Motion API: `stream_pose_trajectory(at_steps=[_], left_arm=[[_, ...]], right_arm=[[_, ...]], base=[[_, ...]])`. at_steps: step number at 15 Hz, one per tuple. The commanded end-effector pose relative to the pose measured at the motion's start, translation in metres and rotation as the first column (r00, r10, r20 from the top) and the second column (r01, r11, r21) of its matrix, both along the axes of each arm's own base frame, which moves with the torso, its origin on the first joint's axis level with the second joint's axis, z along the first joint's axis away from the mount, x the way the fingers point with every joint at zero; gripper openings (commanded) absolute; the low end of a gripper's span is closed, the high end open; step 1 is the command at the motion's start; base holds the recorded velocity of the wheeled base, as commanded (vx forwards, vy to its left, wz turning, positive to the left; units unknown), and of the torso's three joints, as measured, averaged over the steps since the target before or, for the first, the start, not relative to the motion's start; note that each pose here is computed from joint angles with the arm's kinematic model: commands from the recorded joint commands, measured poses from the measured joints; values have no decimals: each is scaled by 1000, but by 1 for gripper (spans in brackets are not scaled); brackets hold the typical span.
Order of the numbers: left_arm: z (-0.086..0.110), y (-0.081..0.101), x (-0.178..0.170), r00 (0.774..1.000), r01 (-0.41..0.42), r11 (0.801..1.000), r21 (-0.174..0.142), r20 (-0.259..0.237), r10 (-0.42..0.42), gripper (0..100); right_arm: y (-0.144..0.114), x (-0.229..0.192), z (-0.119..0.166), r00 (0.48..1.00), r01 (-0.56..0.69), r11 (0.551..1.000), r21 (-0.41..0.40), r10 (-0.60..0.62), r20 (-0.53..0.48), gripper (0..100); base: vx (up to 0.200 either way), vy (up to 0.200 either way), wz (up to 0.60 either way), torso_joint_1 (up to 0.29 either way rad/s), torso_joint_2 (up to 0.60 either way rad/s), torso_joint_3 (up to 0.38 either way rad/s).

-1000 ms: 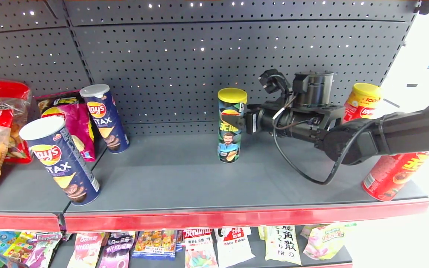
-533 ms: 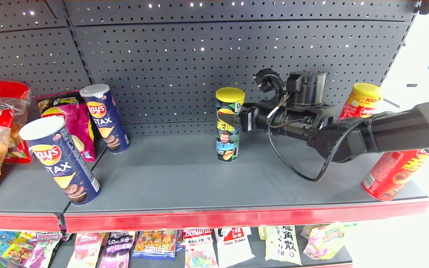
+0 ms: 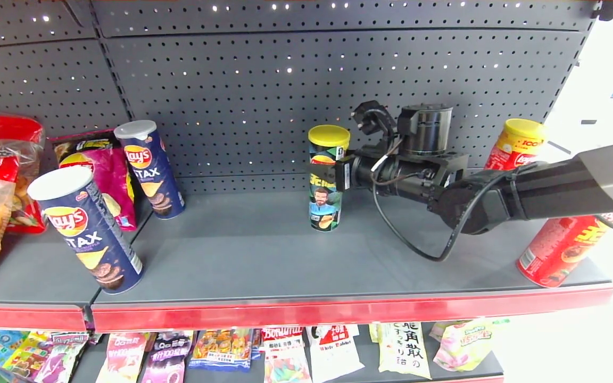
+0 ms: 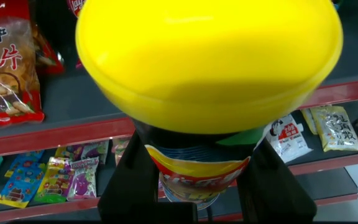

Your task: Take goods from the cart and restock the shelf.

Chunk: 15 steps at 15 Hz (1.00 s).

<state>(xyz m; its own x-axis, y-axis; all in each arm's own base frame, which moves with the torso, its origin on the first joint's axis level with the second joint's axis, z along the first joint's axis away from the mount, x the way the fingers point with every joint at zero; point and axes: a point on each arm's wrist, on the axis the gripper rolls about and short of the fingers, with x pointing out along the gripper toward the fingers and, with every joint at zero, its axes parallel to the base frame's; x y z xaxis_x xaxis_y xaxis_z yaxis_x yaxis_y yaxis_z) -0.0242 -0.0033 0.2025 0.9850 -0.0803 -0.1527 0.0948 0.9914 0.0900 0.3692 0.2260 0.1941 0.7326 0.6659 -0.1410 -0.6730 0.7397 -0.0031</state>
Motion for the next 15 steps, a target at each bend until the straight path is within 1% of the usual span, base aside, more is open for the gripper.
stream_pose_trajectory(at_steps=[1,4,5,7,10,12,13,14,15], left_arm=[[0,0,0,1000,0,1000,0,-2,0,0],[0,0,0,1000,1,1000,0,-2,-1,0],[0,0,0,1000,0,1000,0,-2,0,0],[-1,0,0,1000,0,1000,0,-1,0,0],[-1,0,-1,1000,3,1000,0,2,-3,0],[0,0,0,1000,6,1000,1,1,-6,0],[0,0,0,1000,8,1000,2,0,-8,0],[0,0,0,1000,8,1000,2,0,-8,0],[0,0,1,1000,9,1000,11,-1,-9,0]], right_arm=[[2,5,2,1000,3,1000,8,-3,11,0],[5,-1,0,1000,-10,1000,1,10,1,0],[9,-13,8,999,-33,999,8,33,11,0],[8,-40,20,998,-65,998,7,65,10,0],[-10,-88,31,995,-103,995,-1,103,1,0],[-20,-112,35,992,-125,992,-3,125,1,0],[-23,-122,36,991,-134,991,-4,134,0,0],[-23,-123,36,991,-136,991,-4,136,0,0],[-28,-130,32,990,-137,990,-13,137,-15,0]], base=[[0,0,0,0,0,0],[0,0,0,0,0,0],[0,0,0,0,0,0],[0,0,0,0,0,0],[0,0,0,0,0,0],[0,0,0,0,0,0],[0,0,0,0,0,0],[0,0,0,0,0,0],[0,0,0,0,0,0]])
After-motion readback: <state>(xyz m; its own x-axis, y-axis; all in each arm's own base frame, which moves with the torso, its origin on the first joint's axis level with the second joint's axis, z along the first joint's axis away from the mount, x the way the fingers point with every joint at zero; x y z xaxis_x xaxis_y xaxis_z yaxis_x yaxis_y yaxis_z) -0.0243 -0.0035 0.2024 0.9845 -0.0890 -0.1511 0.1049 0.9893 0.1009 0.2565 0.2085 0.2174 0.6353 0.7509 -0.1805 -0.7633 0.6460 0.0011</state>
